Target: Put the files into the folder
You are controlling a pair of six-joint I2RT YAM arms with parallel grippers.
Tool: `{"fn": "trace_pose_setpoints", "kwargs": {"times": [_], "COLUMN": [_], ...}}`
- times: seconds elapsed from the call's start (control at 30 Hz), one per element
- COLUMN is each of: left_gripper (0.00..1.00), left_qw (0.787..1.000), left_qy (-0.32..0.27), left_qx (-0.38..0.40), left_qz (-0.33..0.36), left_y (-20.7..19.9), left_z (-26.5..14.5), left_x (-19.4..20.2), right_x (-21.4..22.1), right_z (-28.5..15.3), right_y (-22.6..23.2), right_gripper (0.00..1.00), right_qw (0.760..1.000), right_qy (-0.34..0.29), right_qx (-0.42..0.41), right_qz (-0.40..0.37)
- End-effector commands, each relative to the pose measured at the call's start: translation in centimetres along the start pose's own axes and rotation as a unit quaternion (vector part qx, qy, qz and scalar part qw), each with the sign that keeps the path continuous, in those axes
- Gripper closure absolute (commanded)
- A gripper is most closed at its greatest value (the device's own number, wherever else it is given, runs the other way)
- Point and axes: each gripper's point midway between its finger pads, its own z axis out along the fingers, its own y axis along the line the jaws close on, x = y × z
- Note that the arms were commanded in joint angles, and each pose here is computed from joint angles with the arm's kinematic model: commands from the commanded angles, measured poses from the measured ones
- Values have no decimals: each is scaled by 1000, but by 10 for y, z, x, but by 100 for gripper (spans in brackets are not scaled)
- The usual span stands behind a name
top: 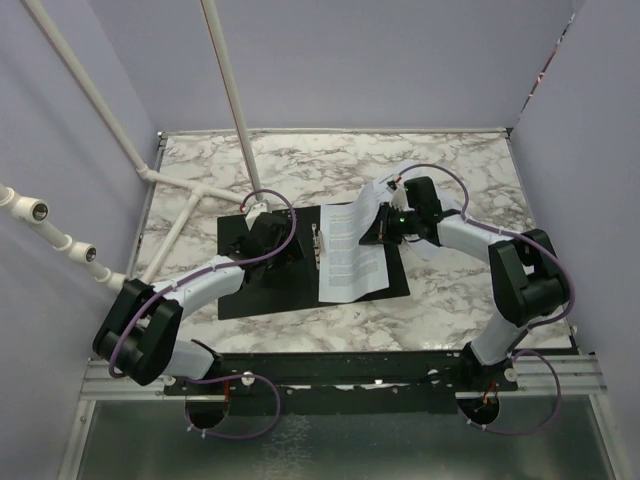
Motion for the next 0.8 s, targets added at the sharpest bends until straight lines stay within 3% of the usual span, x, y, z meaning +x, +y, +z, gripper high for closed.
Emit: {"fn": "trace_pose_setpoints", "kwargs": {"times": [0.0,0.2,0.5,0.77], "left_gripper": [1,1,1,1], "left_qw": [1000,1000,1000,1000], "left_qy": [6,10,9,11], "left_qx": [6,11,13,12], "left_qz": [4,4,6,7], "left_y": [1,-1,-1,1], "left_z": [2,3,3,3], "left_x": [4,6,6,8], "right_x": [-3,-13,-9,-5], "right_z": [1,3,12,1], "right_y": [-17,-33,-38,-65], "right_gripper": [100,100,100,100], "right_qw": [998,994,994,985], "right_qy": [17,20,36,29], "right_qx": [37,83,81,155], "right_qz": [-47,-67,-63,-67]}}
